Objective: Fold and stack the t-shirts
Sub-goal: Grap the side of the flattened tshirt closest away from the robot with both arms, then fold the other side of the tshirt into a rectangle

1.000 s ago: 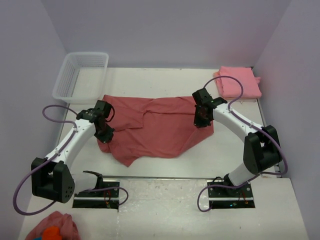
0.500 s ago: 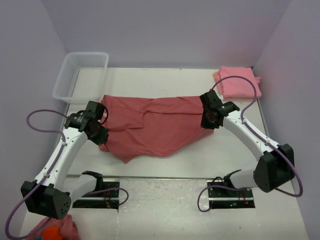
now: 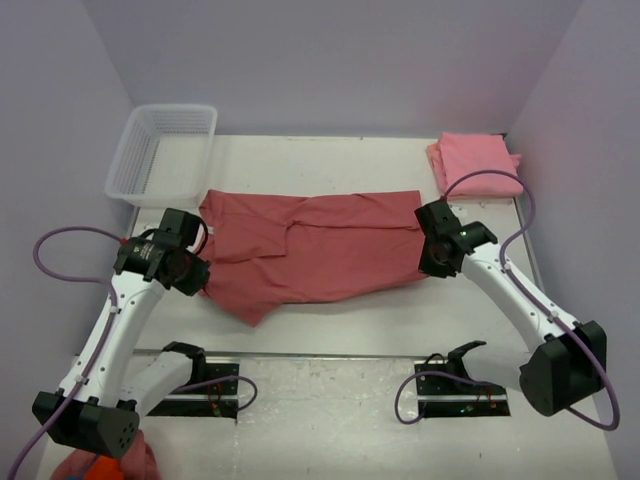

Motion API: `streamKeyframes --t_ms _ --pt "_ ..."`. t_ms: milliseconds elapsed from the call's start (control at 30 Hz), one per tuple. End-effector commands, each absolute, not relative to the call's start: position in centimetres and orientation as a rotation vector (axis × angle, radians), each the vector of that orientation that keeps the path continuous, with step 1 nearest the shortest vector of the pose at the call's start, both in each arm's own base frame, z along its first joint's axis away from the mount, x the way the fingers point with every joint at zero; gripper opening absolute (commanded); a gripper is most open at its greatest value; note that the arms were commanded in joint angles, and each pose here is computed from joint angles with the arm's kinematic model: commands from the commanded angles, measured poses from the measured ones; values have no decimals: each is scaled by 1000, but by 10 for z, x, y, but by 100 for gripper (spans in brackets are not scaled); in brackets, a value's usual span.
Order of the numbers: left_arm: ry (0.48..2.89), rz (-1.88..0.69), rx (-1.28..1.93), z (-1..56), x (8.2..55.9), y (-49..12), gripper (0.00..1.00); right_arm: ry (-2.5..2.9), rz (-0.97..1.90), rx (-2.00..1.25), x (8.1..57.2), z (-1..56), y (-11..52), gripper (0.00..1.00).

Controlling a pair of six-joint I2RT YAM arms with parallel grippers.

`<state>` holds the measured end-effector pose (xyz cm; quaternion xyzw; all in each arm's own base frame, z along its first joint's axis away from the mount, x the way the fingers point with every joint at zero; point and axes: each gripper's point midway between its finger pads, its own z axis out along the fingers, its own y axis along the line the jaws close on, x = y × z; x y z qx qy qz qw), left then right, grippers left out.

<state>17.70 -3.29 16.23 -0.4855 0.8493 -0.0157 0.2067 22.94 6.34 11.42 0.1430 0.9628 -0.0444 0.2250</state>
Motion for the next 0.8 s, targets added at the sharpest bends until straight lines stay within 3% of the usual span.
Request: streamKeyframes --t_ms 0,767 --pt "2297 -24 -1369 176 181 -24 0 2604 -196 473 221 123 45 0" --pt "2252 280 -1206 196 216 13 0 2580 -241 518 233 138 28 0"
